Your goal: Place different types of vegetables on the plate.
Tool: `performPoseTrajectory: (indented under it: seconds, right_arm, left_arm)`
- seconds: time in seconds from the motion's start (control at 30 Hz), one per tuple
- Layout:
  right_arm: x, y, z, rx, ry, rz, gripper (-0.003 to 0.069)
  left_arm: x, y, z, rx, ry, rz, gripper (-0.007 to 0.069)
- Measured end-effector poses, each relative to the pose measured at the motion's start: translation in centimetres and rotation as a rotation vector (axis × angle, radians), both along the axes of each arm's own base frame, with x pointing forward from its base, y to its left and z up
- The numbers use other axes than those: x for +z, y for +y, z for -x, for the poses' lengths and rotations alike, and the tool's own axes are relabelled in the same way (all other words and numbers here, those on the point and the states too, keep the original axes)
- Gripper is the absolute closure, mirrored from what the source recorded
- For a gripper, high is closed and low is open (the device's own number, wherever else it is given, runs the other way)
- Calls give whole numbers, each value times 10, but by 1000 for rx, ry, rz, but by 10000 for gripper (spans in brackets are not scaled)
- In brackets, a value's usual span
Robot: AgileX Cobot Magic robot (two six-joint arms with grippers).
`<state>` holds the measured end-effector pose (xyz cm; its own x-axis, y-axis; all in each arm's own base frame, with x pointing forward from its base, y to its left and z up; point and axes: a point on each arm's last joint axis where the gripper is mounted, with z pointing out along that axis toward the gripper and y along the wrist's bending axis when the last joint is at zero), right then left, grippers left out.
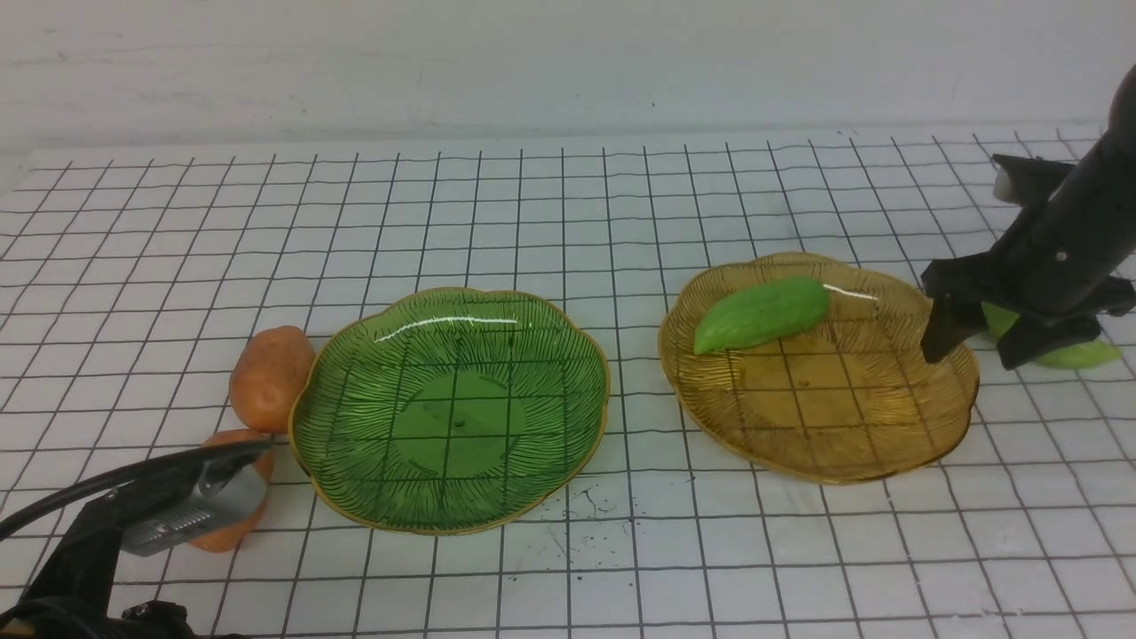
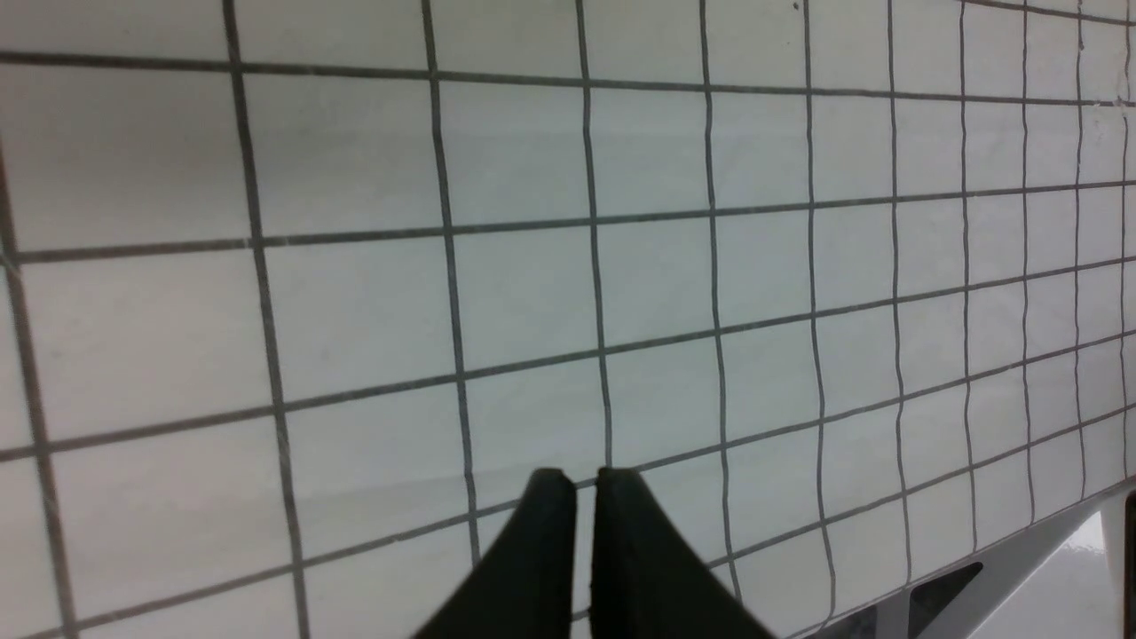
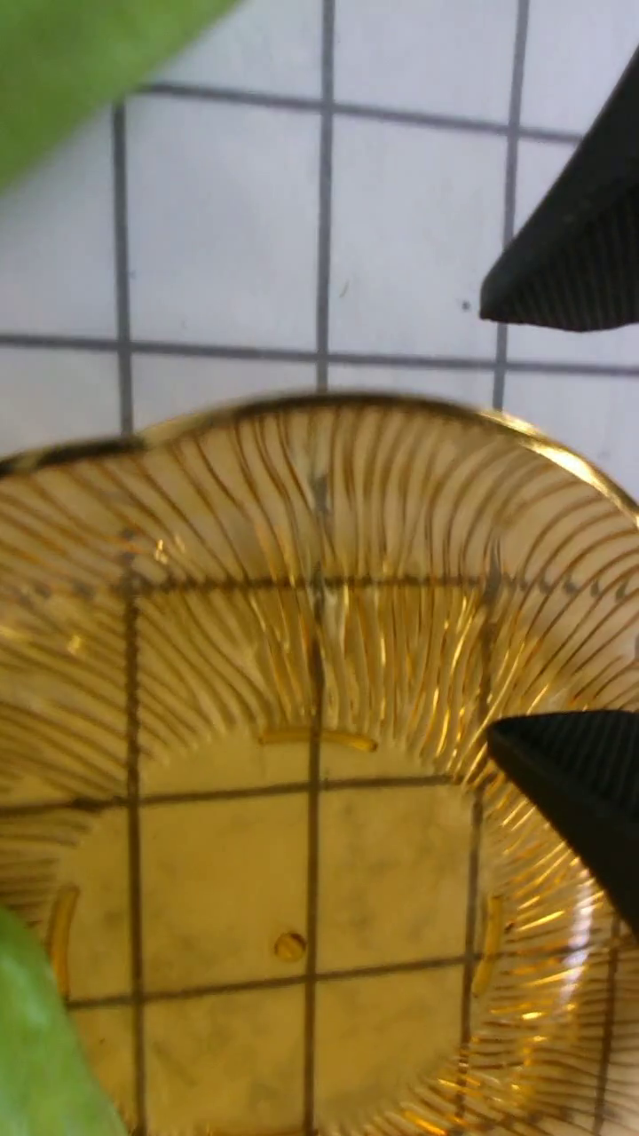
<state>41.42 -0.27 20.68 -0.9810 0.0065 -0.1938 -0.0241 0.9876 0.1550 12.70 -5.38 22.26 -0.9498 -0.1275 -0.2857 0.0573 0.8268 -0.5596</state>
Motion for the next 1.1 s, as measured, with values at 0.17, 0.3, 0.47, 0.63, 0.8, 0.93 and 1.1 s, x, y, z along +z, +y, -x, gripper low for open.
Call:
performPoseTrajectory:
  seconds: [0.17,0.3,0.47,0.63,0.8,0.93,1.1]
  right_arm:
    - [2,-3,-2,5,-12,32,156]
    - [3,-9,-3,21,-30,106,308]
    - [2,-22,-5,34,-45,254,592]
    - [-19,-18,-13,-3,-34,198,671]
    - [-34,-2,-16,28,-5,114,673]
    - [-35,11,-12,67,29,67,673]
    - [-36,16,-1,114,144,47,673]
  left_arm:
    - [0,0,0,0,0,0,612]
    - [0,0,0,0,0,0,612]
    - [0,0,0,0,0,0,612]
    - [0,0,0,0,0,0,612]
    - [0,0,0,0,0,0,612]
    - [0,0,0,0,0,-1,612]
    - [0,0,0,0,0,-1,612]
